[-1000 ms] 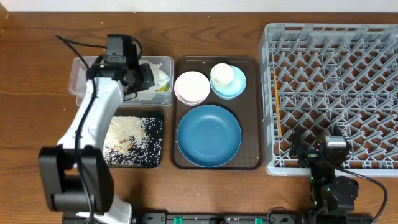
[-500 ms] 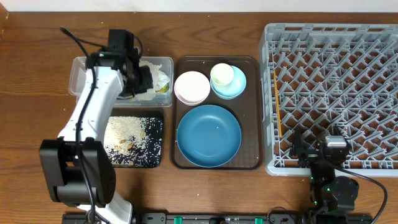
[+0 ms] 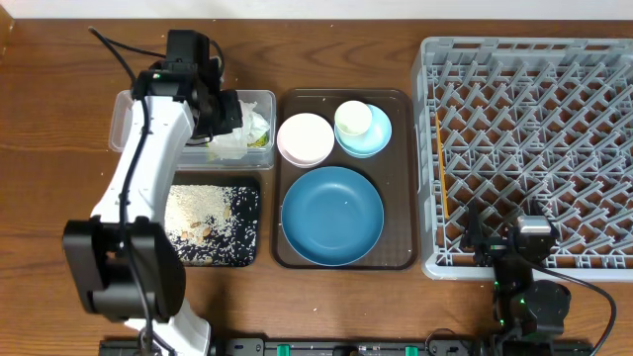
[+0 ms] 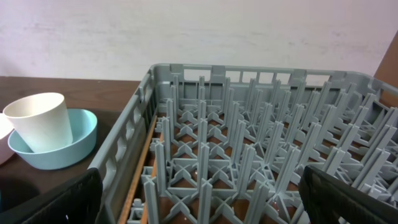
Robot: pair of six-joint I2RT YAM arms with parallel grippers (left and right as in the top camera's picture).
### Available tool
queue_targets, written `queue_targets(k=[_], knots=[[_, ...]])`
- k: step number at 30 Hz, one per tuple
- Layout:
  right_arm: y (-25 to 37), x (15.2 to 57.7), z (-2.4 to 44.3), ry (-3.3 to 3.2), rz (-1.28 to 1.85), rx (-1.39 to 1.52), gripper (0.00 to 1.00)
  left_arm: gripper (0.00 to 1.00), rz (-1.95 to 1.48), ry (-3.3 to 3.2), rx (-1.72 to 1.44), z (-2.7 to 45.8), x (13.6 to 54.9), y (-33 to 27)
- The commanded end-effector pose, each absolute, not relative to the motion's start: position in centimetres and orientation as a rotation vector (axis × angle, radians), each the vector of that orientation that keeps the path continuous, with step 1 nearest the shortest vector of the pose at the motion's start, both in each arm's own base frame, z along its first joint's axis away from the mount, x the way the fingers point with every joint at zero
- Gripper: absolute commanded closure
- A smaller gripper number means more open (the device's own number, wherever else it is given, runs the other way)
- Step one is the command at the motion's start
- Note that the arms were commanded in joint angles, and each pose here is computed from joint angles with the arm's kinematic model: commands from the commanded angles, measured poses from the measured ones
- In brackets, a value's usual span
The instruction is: Sort waste into correct bins and load items into the dishwasher rack
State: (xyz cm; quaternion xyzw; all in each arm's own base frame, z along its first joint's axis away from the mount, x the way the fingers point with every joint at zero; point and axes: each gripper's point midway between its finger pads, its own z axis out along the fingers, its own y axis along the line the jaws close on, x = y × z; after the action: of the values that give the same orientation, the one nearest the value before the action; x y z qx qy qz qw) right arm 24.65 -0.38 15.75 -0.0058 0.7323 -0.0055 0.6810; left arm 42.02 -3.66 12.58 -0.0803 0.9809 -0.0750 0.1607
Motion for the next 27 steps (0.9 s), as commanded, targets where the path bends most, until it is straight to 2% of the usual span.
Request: queue_targets(k=[1,6,12,27], knots=[[-0.4,24.6,15.7,1.644,-0.015,-0.017,0.01,0.94,-0.229,2.861,-0.202,10.3,43.1,-4.3],[-0.4,24.6,15.7,1.644,-0.014,-0.017,0.01,0.94,-0.211,2.963,-0.199,8.4,43.9,-4.3],[-0.4,24.6,15.7,1.644,-0.014,-0.017,0.01,0.94,-0.192,3.071,-0.206,6.5,42.5,-4.2],[-0.4,24.6,15.7,1.644,-0.014,-0.017,0.01,0.94,-0.087,3.198,-0.157,6.4,39.5,-3.1]])
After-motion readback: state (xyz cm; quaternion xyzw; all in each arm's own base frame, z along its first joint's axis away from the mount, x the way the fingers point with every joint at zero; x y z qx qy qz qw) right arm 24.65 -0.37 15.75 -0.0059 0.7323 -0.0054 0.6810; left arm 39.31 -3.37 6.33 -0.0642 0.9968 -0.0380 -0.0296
